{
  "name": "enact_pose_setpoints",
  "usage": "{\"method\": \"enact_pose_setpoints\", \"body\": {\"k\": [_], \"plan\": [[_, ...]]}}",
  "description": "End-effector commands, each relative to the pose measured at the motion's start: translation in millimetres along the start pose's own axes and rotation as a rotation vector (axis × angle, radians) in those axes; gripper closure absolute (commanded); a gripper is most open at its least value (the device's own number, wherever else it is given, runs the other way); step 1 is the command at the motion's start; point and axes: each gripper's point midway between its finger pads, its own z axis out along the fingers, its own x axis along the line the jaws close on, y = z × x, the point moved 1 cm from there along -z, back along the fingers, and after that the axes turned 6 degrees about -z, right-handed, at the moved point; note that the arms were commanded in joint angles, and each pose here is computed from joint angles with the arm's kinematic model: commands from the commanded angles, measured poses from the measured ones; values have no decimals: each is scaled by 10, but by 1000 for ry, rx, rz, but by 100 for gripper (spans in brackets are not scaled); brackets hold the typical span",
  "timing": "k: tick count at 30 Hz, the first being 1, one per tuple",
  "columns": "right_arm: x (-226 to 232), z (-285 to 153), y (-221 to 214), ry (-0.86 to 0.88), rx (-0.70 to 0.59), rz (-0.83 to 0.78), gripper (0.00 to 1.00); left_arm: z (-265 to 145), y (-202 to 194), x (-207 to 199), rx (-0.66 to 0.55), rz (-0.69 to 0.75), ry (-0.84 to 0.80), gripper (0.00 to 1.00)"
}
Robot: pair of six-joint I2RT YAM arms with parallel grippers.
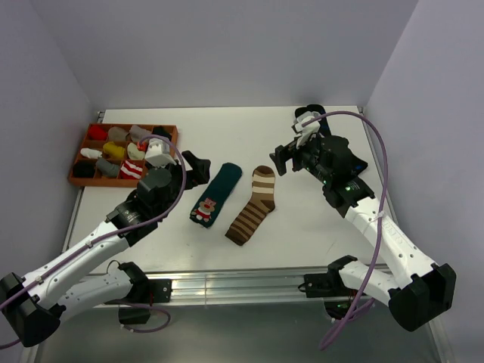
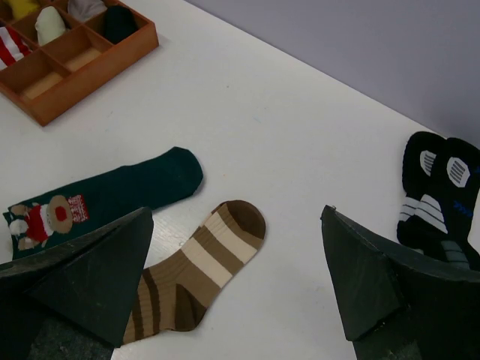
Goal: Roll the socks
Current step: Roll the sock at the center of the board.
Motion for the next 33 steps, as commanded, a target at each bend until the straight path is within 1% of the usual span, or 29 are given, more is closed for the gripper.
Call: {"method": "enact_pose_setpoints", "body": {"k": [1,4,9,11,12,14,15,18,20,21,23,24,27,29,33], "plan": [[-12,-58,123,-7,-47,-21,0,-46,204,-122,-43,-4,-31,0],[-43,-51,107,-24,-37,-24,0,-44,199,-130,-37,2,-34,0],[-93,-65,-3,-53,-16,-73,0,-45,200,-139,-25,15,-29,1],[-93,-48,-91,-45,21,-95,0,-41,194,-129,-22,17,-23,1],[-60,0,-169,-22,53,-98,1,-44,205,-127,-24,16,-18,1],[41,30,-243,49,107,-99,9,-47,194,-98,-20,20,-4,1],[69,79,-301,71,138,-97,14,-45,192,-84,-20,21,4,1],[300,120,-561,138,225,-126,20,-53,186,-42,-13,6,34,1],[542,138,-662,190,253,-173,21,-67,164,9,-4,4,59,1],[641,134,-777,213,283,-187,24,-81,161,15,-1,-2,62,0],[921,110,-869,284,306,-221,26,-99,163,63,-5,-3,79,1],[1018,79,-981,314,337,-224,29,-116,187,62,-12,-13,80,1],[1298,-22,-1155,400,371,-216,34,-110,180,93,2,-10,101,1],[1413,-75,-1258,427,389,-212,35,-81,195,131,5,-12,121,2],[1847,-186,-1509,527,432,-273,36,-45,287,220,-4,-33,174,5]]}}
